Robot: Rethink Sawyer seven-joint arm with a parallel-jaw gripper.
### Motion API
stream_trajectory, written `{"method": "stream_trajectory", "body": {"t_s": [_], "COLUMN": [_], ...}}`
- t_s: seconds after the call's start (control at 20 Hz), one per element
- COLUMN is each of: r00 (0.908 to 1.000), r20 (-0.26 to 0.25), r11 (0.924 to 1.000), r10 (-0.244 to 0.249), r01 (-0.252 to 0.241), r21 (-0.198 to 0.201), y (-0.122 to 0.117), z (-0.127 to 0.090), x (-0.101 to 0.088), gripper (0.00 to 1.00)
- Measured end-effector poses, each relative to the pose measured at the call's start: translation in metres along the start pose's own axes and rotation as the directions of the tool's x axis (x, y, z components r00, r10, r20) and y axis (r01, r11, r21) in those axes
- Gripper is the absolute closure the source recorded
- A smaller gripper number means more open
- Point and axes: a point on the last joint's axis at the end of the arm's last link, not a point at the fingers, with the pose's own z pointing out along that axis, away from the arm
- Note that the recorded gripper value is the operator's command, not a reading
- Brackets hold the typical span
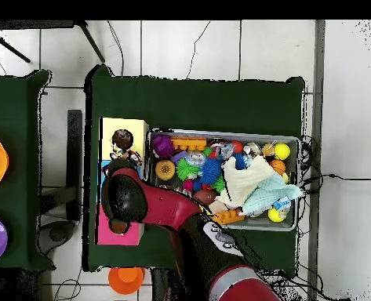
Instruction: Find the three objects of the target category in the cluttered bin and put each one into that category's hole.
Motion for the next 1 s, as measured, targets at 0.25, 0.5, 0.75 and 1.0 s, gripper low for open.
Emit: {"method": "stream_trajectory", "body": {"t_s": [0.25,0.5,0.75,1.0], "r00": [1.0000,1.0000,0.9999,0.9988], "r20": [-0.001,-0.001,0.000,0.019], "r11": [0.9999,0.9998,0.9997,0.9980], "r10": [-0.005,0.001,0.017,0.046], "r01": [0.005,-0.001,-0.017,-0.047], "r21": [0.012,0.018,0.020,0.042], "y": [0.0006,0.0004,0.0001,-0.0040], "z": [0.0025,0.0025,0.0028,0.0034], "x": [-0.0016,-0.0015,-0.0016,-0.0047], "gripper": [1.00,1.00,1.00,1.00]}}
